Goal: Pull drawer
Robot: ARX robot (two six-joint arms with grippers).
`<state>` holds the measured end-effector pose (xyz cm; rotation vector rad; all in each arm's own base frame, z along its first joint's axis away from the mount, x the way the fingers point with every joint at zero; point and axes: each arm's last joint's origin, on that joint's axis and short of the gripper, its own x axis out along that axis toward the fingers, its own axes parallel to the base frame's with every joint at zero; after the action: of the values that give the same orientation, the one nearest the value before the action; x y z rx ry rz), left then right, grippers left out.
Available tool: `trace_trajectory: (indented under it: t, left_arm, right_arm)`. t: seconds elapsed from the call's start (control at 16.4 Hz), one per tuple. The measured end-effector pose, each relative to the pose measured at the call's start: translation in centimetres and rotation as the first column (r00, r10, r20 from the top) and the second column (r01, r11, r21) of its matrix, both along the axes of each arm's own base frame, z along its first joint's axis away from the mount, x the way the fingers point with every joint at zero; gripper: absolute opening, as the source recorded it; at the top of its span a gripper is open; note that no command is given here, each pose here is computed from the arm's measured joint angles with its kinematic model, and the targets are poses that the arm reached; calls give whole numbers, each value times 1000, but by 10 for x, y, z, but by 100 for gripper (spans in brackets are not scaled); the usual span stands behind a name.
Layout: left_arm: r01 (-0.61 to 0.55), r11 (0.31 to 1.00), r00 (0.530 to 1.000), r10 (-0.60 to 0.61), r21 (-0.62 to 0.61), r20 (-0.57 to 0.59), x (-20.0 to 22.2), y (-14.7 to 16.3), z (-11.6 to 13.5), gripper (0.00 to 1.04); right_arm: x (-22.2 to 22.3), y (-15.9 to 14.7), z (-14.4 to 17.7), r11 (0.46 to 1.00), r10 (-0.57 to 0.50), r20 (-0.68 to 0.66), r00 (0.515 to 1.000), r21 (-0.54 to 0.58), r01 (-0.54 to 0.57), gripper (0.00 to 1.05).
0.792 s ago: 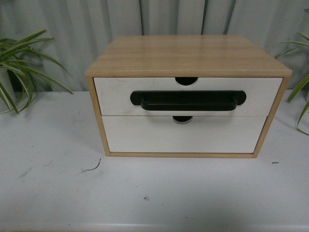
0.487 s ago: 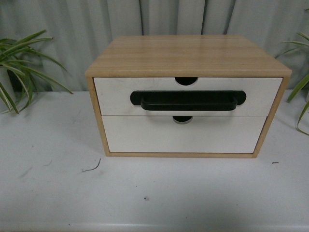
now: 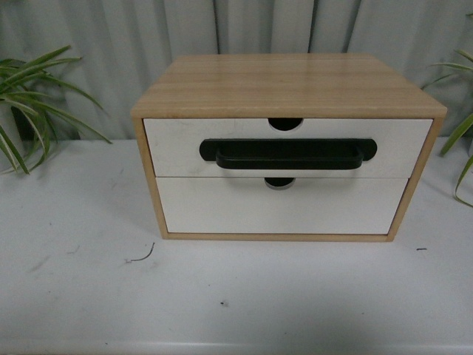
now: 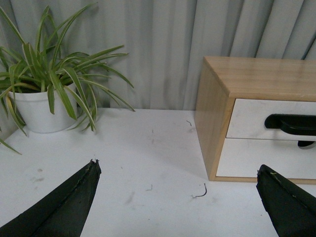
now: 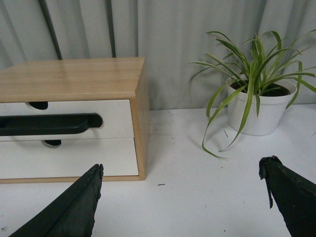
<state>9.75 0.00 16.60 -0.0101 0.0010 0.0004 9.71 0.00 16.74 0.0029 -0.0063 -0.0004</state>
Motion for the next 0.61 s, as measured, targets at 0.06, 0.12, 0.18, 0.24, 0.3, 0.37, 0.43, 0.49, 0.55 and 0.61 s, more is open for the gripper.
trace_trajectory:
  t: [0.06, 0.12, 0.18, 0.24, 0.3, 0.37, 0.43, 0.49, 0.55, 0.61]
  left_arm:
    - [0, 1000, 1000, 0, 0, 0, 0, 0, 0, 98]
    - [0, 1000, 1000, 0, 0, 0, 0, 0, 0, 98]
    - [0, 1000, 1000, 0, 0, 0, 0, 0, 0, 98]
    - [0, 1000, 1000, 0, 0, 0, 0, 0, 0, 98]
    - [0, 1000, 1000, 0, 0, 0, 0, 0, 0, 98]
    - [0, 1000, 1000, 0, 0, 0, 0, 0, 0, 98]
    - [0, 1000, 1000, 0, 0, 0, 0, 0, 0, 98]
    - [0, 1000, 1000, 0, 0, 0, 0, 0, 0, 98]
    - [0, 1000, 1000, 0, 0, 0, 0, 0, 0, 98]
    - [0, 1000, 1000, 0, 0, 0, 0, 0, 0, 98]
  right_arm:
    - [0, 0, 0, 1000, 0, 0, 1000, 0, 0, 98]
    - [0, 0, 0, 1000, 0, 0, 1000, 0, 0, 98]
    - [0, 0, 0, 1000, 0, 0, 1000, 0, 0, 98]
    - [0, 0, 0, 1000, 0, 0, 1000, 0, 0, 98]
    - [0, 0, 0, 1000, 0, 0, 1000, 0, 0, 98]
    - [0, 0, 0, 1000, 0, 0, 1000, 0, 0, 98]
    - [0, 0, 0, 1000, 0, 0, 1000, 0, 0, 98]
    - [0, 0, 0, 1000, 0, 0, 1000, 0, 0, 98]
    - [0, 0, 0, 1000, 0, 0, 1000, 0, 0, 98]
    - [0, 0, 0, 1000, 0, 0, 1000, 0, 0, 98]
